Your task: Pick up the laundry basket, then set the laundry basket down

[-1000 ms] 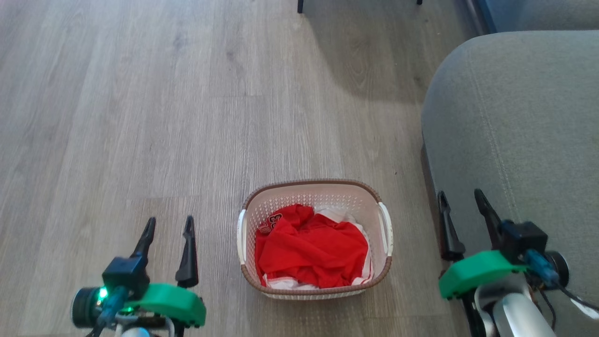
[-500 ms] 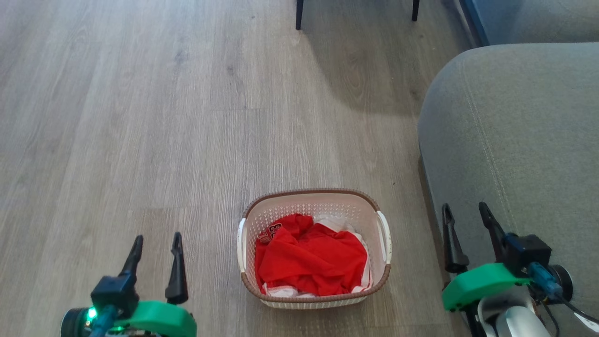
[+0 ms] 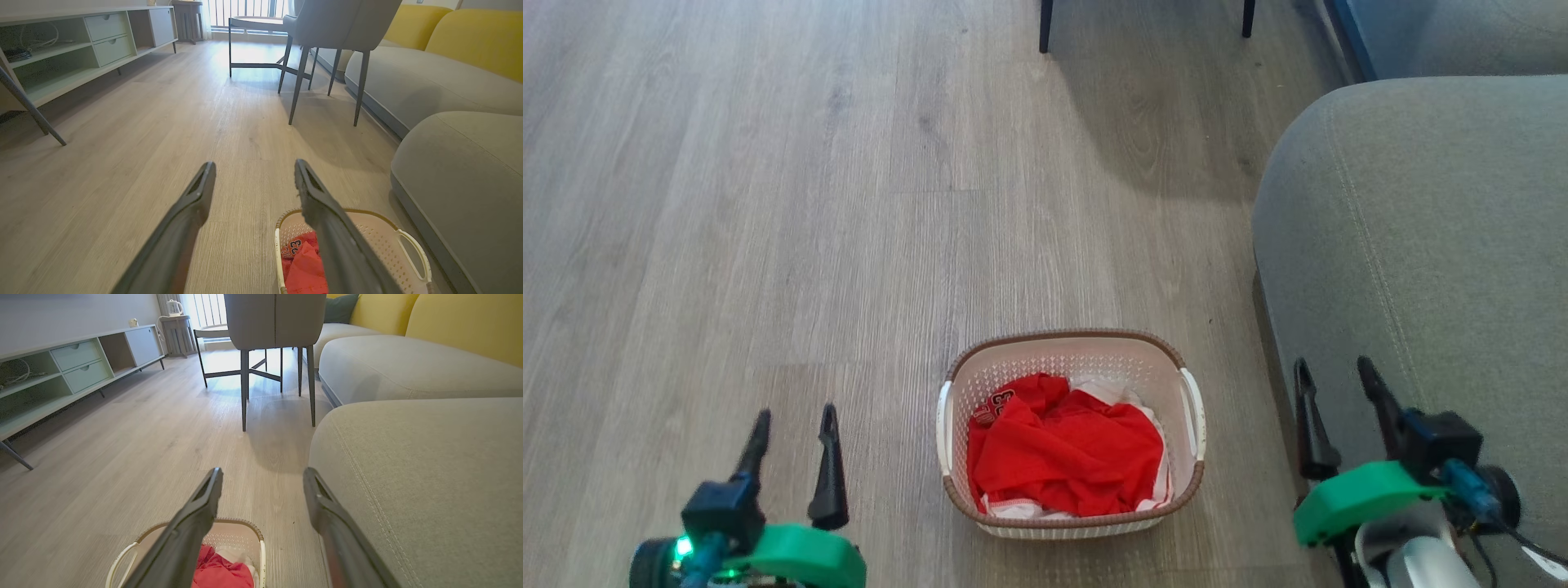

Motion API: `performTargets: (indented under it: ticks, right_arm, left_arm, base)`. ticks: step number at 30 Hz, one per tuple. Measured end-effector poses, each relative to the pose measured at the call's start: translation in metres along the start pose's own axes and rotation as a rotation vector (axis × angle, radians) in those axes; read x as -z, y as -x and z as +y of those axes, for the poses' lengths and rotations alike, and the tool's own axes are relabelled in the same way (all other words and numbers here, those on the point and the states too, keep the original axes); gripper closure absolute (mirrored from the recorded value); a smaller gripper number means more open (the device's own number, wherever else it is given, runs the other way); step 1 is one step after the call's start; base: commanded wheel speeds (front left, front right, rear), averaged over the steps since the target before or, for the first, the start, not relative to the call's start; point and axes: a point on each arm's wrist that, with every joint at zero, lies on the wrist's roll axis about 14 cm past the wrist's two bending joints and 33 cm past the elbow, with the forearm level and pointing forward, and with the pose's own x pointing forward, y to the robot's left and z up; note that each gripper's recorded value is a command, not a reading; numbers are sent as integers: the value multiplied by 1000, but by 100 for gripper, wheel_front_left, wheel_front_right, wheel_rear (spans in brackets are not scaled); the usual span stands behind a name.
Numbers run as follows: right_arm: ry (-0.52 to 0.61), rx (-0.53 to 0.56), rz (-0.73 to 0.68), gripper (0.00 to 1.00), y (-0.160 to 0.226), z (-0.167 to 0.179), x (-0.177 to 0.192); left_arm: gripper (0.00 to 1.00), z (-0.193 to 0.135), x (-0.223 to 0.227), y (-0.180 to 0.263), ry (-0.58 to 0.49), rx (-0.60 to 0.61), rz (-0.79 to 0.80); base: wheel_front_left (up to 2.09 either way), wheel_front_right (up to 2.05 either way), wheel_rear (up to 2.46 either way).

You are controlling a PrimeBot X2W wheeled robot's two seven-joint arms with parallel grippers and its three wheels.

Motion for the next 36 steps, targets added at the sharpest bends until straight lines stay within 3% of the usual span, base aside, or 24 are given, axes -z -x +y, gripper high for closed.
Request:
performTargets:
  ticks: [8, 36]
  right_arm:
    - [-47, 31, 127, 100, 19, -4, 40]
    - [-347, 146, 123, 100, 22, -23, 39]
  left_arm:
    - [100, 3, 38, 15, 27, -17, 129]
    - [100, 12, 40, 6, 334, -83, 168]
  base:
    - [0, 0, 0]
    - [0, 0, 0]
